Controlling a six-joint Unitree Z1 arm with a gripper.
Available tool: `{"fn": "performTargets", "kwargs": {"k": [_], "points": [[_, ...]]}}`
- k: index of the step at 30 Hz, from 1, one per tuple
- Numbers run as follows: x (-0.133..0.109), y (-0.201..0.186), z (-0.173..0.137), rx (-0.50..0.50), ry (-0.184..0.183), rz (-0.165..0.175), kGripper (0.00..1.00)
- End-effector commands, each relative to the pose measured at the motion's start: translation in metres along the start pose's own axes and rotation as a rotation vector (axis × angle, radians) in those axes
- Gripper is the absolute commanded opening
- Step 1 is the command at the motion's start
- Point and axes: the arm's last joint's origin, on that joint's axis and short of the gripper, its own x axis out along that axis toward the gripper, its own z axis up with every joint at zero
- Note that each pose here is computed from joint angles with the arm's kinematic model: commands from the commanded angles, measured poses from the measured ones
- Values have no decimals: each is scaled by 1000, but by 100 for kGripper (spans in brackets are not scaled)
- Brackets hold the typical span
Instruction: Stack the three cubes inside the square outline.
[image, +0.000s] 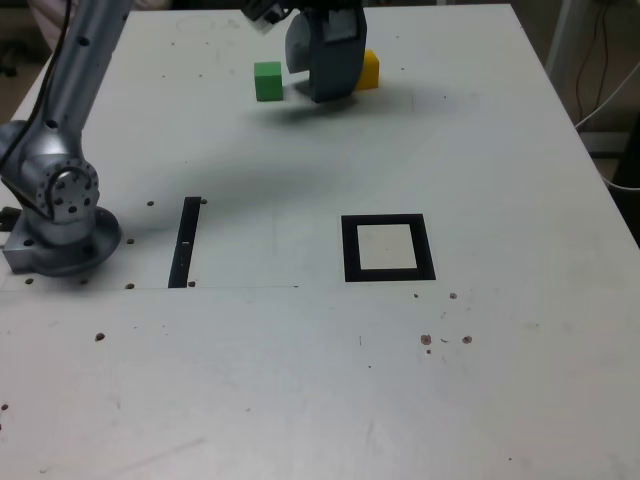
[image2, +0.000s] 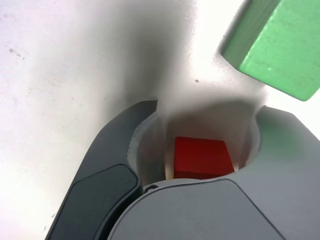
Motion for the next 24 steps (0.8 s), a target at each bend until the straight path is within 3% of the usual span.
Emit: {"fn": "performTargets", "kwargs": {"k": [1, 10, 18, 24], "points": [[-2, 0, 0, -1, -2, -2, 50], [-2, 3, 2, -22, -1, 6, 39], [-11, 9, -1, -18, -7, 5, 39], [-31, 23, -11, -4, -23, -3, 39]]}}
